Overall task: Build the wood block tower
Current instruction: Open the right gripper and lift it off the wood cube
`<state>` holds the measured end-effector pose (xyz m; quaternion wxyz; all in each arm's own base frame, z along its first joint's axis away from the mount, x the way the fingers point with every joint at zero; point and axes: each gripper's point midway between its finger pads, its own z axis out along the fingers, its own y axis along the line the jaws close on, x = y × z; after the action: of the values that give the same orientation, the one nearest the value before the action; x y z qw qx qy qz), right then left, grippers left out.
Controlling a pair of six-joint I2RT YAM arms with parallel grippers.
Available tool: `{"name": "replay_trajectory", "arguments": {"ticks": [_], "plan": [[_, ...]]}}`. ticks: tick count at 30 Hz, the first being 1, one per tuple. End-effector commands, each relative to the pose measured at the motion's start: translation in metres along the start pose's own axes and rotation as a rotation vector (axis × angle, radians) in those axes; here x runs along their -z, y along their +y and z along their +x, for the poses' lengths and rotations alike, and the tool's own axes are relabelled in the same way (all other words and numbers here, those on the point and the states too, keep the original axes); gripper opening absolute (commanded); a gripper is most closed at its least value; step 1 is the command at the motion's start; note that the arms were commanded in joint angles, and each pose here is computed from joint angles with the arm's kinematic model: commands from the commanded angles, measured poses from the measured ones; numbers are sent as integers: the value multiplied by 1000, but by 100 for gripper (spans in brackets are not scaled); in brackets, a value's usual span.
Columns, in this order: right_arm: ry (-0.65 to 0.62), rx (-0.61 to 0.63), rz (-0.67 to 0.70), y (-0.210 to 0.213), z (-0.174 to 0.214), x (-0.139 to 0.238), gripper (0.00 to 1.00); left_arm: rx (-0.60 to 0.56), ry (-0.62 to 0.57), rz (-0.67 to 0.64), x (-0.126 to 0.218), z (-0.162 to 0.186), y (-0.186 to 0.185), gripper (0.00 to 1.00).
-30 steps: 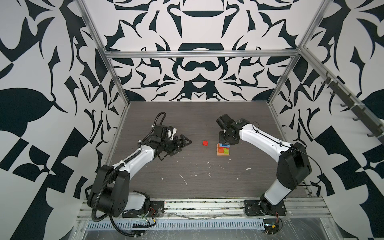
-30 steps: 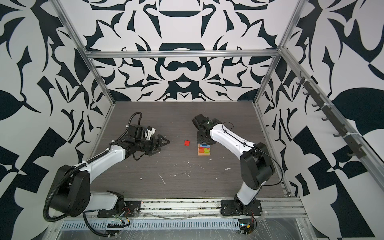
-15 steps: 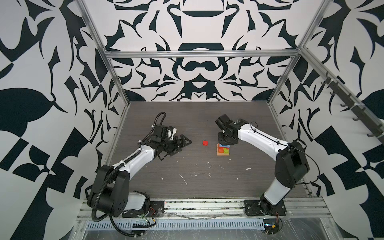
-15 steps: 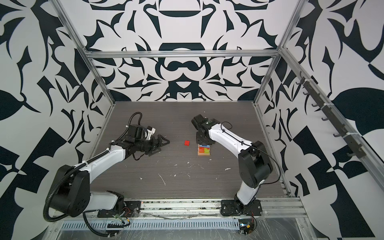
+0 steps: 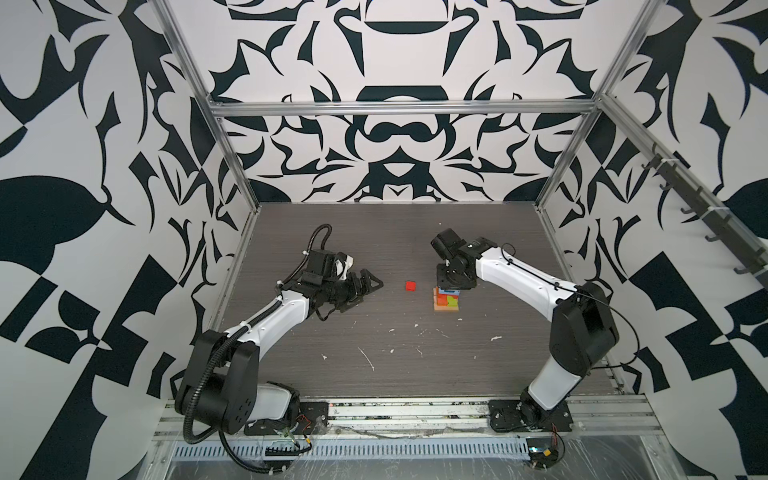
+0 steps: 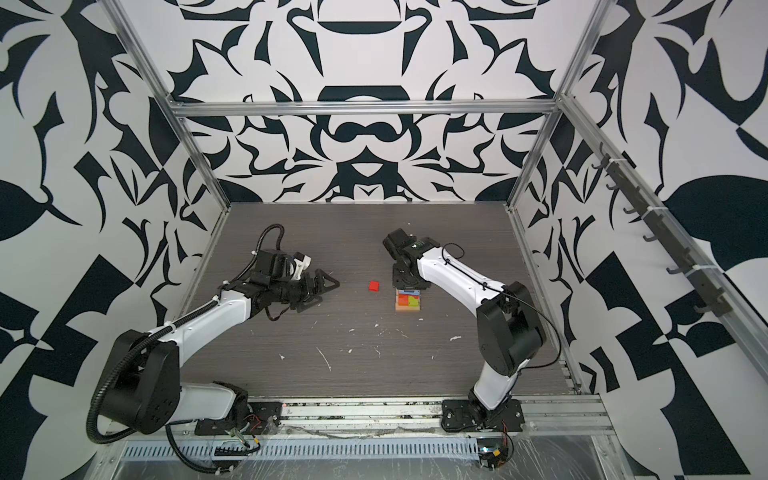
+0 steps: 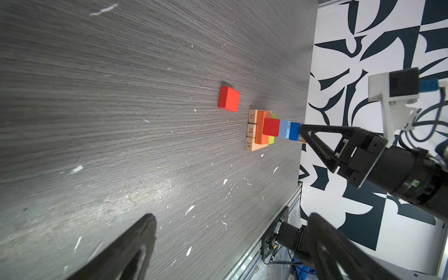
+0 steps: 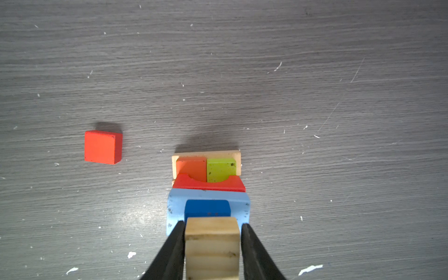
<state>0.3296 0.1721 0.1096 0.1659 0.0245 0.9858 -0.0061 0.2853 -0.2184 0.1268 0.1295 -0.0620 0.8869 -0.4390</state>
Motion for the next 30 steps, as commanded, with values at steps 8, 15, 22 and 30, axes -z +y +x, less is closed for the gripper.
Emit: {"name": "replay_trajectory", "arguments": {"ticks": [8, 15, 22, 30], "plan": [[-45, -4, -67, 11, -10, 18, 43, -7, -3, 3, 0, -2, -4, 100], [-64, -5, -78, 12, -13, 25, 47, -8, -7, 4, 1, -3, -4, 100], [-70, -7, -63, 8, -14, 28, 48, -8, -5, 5, 1, -2, -4, 100], [-114, -4, -40, 3, -24, 41, 57, -8, -3, 2, 0, -2, -3, 100]]}}
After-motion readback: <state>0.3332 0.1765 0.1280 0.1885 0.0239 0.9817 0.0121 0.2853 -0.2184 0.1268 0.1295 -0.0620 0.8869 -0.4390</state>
